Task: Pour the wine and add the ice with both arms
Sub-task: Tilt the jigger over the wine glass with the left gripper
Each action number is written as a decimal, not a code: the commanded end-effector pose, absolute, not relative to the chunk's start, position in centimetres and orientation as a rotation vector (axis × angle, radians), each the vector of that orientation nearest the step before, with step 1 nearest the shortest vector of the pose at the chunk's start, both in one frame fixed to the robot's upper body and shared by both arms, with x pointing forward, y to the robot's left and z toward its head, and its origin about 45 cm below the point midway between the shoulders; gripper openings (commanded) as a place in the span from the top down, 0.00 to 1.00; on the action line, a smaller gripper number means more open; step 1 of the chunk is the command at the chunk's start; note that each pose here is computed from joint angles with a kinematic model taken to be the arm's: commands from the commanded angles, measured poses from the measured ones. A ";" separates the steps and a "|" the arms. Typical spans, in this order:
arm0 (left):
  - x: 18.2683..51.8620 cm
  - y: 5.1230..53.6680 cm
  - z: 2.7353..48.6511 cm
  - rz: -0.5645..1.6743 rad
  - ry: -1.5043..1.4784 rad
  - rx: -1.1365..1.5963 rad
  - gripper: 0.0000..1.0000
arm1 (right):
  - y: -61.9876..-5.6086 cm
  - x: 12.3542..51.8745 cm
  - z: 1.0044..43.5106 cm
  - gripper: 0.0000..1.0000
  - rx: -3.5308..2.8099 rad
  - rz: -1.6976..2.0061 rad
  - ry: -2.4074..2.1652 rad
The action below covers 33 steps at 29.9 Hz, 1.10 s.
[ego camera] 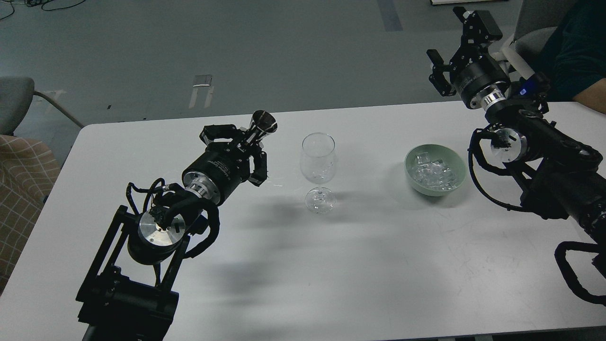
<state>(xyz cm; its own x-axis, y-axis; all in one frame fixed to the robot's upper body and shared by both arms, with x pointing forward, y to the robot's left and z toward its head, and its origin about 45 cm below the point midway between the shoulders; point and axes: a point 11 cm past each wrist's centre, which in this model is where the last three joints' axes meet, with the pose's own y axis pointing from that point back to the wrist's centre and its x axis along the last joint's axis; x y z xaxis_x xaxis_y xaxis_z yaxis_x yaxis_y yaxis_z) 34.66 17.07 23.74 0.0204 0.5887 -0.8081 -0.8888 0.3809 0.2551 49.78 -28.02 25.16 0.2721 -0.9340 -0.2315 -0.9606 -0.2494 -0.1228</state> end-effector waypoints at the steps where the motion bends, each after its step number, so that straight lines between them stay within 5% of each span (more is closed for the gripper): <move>1: 34.7 16.4 23.8 1.171 1.012 -0.352 0.94 | -28.0 49.7 24.9 0.00 -2.304 0.168 1.757; 33: 36.1 13.3 24.4 1.151 0.886 -0.235 0.94 | -27.8 49.7 24.9 0.00 -2.311 0.164 1.756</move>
<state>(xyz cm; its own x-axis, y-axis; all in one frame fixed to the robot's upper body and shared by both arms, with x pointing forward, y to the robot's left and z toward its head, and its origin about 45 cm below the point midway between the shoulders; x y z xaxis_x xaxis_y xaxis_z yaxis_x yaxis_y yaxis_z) 36.23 13.69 24.54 0.1106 0.6772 -0.7274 -0.8683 0.4219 0.2607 49.72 -27.89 24.99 0.2743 -0.9342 -0.2279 -0.9601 -0.2529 -0.1193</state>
